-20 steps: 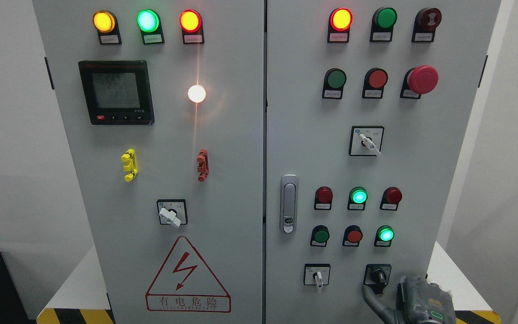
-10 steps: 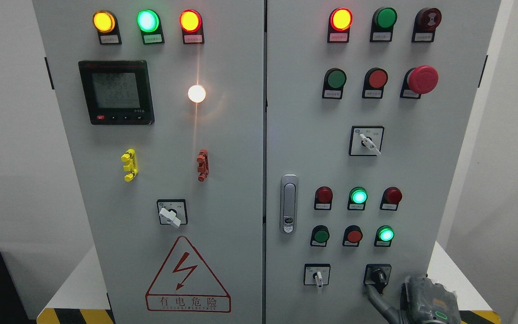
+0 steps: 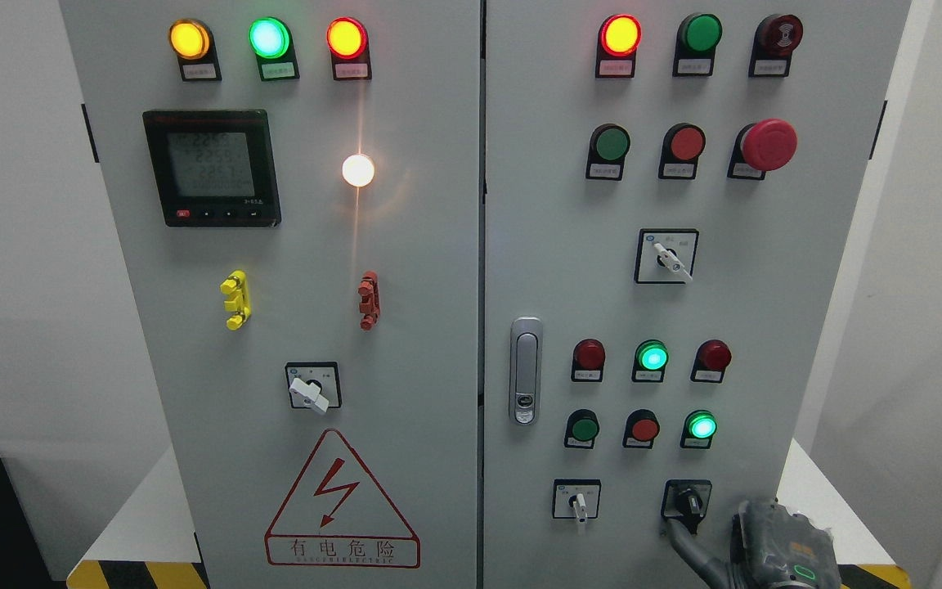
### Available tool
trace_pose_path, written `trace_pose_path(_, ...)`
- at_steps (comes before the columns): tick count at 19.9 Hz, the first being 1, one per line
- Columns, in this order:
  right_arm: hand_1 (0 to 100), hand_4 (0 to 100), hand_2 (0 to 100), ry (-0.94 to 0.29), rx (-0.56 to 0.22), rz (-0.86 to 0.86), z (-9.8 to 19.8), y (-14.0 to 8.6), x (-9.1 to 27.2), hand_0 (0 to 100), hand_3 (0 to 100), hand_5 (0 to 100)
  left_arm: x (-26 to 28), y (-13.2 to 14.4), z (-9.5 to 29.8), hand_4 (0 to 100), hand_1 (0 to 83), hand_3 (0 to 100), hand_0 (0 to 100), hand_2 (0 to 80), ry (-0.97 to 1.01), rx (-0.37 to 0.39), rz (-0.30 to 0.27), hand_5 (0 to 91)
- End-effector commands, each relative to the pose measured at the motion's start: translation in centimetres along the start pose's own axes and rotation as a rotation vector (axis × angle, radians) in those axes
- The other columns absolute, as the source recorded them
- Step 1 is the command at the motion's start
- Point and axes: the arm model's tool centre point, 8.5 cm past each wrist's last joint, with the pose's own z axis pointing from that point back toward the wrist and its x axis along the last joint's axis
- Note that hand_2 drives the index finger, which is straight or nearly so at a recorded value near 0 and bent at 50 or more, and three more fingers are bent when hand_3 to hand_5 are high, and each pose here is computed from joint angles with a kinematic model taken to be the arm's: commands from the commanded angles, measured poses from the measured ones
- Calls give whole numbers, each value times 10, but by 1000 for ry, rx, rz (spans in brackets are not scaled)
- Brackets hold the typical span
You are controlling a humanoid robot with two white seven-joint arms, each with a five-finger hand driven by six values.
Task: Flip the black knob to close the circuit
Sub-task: 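Grip the black knob with the right hand and twist it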
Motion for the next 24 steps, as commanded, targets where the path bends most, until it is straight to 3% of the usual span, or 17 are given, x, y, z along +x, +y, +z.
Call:
trace_pose_path(1, 39, 932, 894, 40, -3, -10, -2, -2, -16, 0, 1000, 876, 0, 0, 0, 0, 556, 0, 120, 0, 0, 1, 0, 0)
trace_pose_path(24, 53, 930, 896, 55, -19, -13, -4, -7, -28, 0, 1000, 875, 0, 0, 0, 0, 556, 0, 120, 0, 0, 1, 0, 0)
